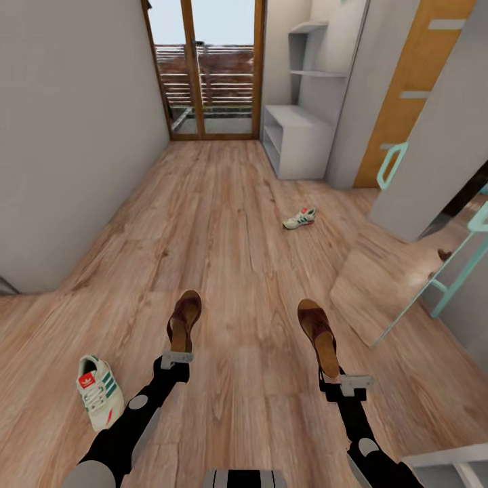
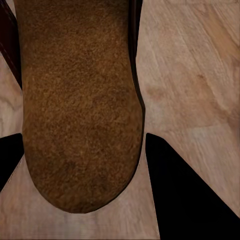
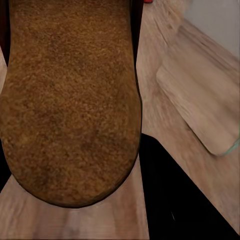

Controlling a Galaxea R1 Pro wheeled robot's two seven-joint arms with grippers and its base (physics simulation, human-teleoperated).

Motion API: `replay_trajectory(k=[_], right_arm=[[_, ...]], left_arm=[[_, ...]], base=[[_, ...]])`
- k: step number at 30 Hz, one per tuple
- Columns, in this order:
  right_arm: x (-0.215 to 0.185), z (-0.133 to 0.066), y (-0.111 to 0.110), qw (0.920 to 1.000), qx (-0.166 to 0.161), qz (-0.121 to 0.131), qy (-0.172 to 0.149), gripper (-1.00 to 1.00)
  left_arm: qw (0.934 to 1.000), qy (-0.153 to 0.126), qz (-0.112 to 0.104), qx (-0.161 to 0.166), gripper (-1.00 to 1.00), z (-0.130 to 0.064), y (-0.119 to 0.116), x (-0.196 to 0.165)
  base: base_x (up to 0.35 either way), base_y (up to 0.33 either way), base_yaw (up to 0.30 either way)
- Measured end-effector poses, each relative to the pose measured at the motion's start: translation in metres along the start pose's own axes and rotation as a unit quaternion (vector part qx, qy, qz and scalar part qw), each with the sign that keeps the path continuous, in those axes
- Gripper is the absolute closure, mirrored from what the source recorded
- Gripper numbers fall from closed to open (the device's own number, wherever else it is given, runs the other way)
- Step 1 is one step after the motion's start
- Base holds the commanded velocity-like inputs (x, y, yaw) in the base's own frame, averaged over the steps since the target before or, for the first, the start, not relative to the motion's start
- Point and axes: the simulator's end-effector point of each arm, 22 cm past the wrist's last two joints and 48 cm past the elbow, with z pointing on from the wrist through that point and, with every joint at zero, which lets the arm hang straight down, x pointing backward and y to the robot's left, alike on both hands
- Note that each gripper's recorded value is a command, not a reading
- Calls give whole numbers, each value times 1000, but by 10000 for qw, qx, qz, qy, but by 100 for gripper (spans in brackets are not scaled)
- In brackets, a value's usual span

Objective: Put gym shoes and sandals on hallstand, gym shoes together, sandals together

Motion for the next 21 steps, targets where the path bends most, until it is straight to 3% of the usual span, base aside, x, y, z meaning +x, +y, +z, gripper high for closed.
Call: replay_trajectory(k=[21], right_arm=[[1,0,0,10000,0,-2,11,100]], left_arm=[[10000,0,3,7,100,0,0,0]], base=[[350,-5,0]])
